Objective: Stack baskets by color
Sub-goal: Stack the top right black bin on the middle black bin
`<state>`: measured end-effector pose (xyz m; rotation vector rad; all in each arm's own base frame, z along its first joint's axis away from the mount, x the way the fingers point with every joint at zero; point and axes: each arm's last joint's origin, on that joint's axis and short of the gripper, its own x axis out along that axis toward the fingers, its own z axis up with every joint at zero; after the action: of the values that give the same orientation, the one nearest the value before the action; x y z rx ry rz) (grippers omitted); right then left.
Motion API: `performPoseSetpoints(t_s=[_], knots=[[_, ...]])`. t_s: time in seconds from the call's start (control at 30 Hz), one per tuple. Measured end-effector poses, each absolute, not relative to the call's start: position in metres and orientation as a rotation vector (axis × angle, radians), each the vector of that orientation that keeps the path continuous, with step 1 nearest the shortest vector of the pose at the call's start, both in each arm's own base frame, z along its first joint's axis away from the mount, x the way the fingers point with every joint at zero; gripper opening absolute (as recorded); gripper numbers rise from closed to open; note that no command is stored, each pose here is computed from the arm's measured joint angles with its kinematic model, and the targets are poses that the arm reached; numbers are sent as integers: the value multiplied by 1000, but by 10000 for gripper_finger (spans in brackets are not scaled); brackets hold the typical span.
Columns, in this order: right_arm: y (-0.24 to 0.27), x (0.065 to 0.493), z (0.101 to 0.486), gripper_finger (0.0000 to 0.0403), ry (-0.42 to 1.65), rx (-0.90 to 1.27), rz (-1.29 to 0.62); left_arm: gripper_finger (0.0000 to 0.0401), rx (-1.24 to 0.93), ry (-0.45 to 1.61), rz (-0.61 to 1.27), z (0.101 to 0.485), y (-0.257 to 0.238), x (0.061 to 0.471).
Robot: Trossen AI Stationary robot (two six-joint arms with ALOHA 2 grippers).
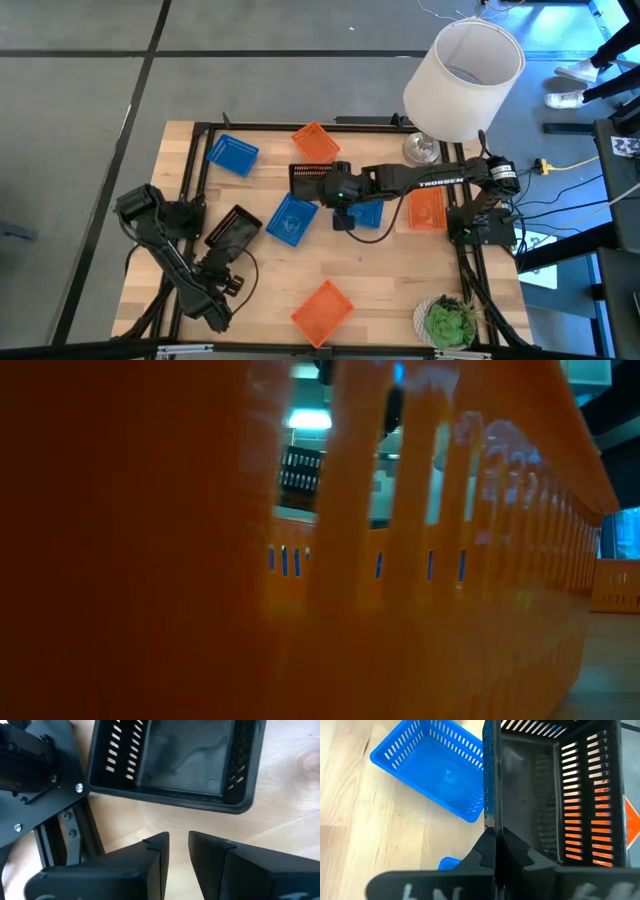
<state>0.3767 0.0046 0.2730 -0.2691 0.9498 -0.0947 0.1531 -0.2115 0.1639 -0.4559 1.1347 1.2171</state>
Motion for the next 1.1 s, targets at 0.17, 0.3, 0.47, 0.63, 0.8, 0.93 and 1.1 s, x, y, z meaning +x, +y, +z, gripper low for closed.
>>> performPoseSetpoints(t_s=[0.17,0.3,0.47,0.63,0.8,0.93,1.1], knots=[[5,377,273,4,943,-269,-94,64,-402,1094,1236,155,-202,150],[5,377,273,4,943,-269,-95,64,-354,1050,1249,148,-192,148],[5,378,274,4,937,-264,-97,64,-280,1015,1262,141,-177,149],[5,380,275,4,909,-268,-98,64,-211,997,1271,137,-162,157],[5,381,276,4,901,-318,-75,64,-195,940,1261,142,-152,169],[5,382,277,4,886,-394,-32,64,-214,992,1216,160,-161,174],[6,389,283,4,799,-479,5,64,-242,1045,1171,202,-185,169]])
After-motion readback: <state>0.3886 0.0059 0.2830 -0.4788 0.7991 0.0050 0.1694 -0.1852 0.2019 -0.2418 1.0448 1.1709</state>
